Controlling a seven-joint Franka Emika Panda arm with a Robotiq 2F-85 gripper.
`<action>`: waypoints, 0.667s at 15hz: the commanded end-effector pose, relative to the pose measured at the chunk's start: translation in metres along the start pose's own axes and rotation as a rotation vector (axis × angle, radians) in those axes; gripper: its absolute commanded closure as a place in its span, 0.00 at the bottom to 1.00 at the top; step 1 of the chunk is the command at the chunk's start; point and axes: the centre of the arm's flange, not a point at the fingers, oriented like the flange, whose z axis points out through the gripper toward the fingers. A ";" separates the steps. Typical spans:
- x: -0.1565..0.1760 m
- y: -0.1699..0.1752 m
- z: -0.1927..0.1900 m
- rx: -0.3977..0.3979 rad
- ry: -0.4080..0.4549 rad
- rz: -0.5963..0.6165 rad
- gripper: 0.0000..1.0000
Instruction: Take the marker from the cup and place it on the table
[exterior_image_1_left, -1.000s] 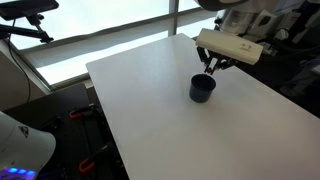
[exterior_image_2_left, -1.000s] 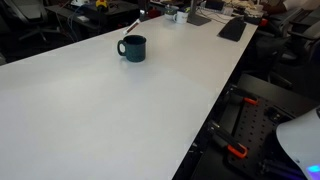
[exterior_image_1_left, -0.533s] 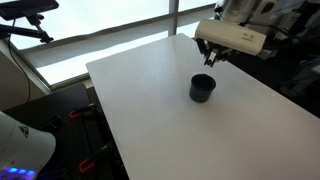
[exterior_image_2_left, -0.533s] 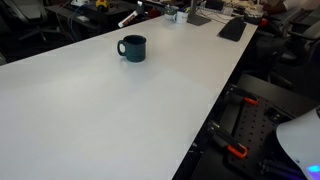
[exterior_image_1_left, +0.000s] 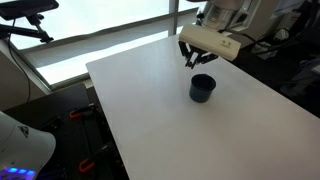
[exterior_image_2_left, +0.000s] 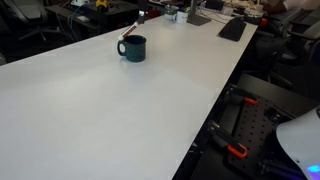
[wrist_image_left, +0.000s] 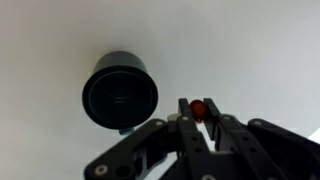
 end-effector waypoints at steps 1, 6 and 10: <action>-0.011 -0.032 0.000 0.043 -0.018 -0.035 0.95; -0.026 -0.053 0.021 0.066 -0.066 -0.036 0.95; -0.040 -0.059 0.039 0.076 -0.096 -0.019 0.95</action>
